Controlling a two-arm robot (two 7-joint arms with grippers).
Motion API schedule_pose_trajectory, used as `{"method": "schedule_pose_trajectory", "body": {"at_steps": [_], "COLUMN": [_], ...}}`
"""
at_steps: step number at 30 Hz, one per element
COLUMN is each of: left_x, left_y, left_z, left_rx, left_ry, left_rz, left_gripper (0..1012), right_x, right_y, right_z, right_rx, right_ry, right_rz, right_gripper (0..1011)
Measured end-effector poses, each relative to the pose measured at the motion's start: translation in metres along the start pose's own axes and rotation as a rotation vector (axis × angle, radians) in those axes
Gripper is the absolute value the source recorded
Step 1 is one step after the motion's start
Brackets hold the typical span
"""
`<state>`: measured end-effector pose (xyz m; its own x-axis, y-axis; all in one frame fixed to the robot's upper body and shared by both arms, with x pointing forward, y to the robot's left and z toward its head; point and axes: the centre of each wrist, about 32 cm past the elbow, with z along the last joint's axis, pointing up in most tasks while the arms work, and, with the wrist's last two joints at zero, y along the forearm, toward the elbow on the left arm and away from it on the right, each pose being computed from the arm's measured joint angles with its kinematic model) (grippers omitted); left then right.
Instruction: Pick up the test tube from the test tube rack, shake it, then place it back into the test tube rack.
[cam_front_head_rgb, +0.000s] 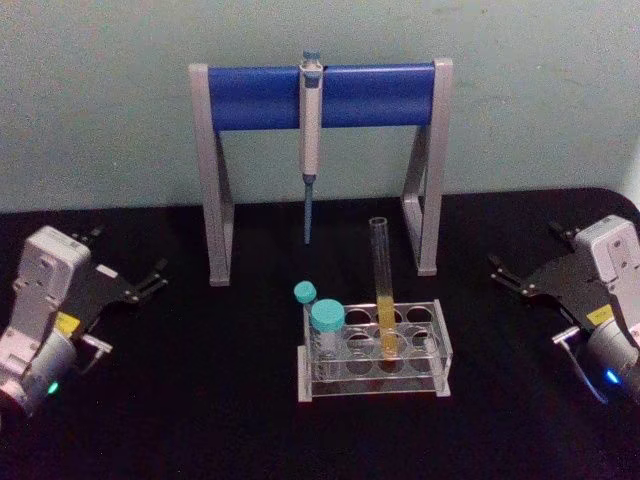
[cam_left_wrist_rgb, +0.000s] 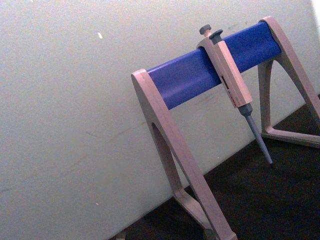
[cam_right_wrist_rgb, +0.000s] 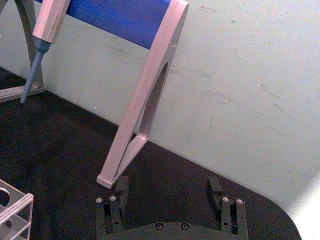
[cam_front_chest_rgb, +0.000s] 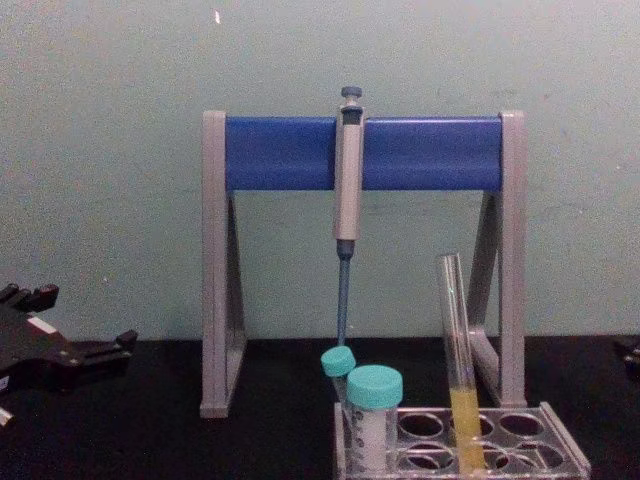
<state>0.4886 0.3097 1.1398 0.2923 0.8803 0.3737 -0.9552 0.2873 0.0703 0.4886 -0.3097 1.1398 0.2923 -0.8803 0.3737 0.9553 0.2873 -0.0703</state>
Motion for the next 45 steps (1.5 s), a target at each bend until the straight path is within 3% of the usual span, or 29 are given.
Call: {"method": "schedule_pose_trajectory", "body": {"at_steps": [39,45], "left_x": [0.0000,0.0000], "left_y": [0.0000,0.0000], "left_z": [0.0000,0.0000], "left_rx": [0.000,0.000], "left_ry": [0.000,0.000], "left_rz": [0.000,0.000], "left_gripper": [1001,1001], "right_x": [0.0000,0.0004], "right_y": [0.0000,-0.0016], "right_z": [0.0000,0.0015], "right_rx": [0.000,0.029], "right_ry": [0.000,-0.012], "right_rz": [0.000,-0.005], "right_gripper": [1000,1000]}}
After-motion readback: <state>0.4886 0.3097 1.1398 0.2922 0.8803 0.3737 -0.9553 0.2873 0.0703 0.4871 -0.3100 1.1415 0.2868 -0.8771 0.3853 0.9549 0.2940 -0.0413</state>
